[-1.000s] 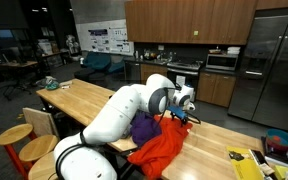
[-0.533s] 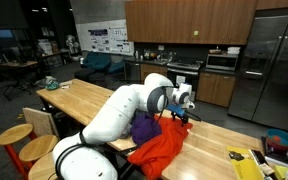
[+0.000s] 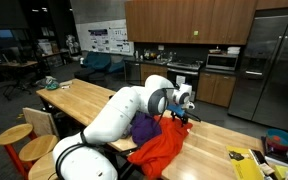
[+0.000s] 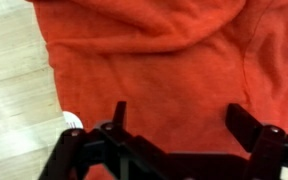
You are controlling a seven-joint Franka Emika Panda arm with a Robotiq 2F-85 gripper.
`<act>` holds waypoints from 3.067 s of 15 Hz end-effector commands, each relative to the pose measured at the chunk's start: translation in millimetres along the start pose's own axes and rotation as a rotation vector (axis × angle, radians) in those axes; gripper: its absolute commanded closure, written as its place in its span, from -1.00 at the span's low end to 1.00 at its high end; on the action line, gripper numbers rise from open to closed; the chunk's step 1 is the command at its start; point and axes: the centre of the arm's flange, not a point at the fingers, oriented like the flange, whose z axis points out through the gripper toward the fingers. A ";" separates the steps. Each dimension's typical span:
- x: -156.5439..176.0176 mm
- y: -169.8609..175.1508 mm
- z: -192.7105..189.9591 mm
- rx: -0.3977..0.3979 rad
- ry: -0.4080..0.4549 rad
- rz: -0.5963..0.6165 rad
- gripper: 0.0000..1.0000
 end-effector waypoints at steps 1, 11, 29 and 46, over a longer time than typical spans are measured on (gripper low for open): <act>11.7 -10.6 0.0 0.030 0.005 -0.030 -1.00; 13.1 -21.2 15.7 0.030 0.035 -0.108 -1.00; 18.6 -8.1 -7.2 0.112 0.122 -0.162 0.95; 28.7 -19.8 -95.4 0.085 0.323 -0.185 0.95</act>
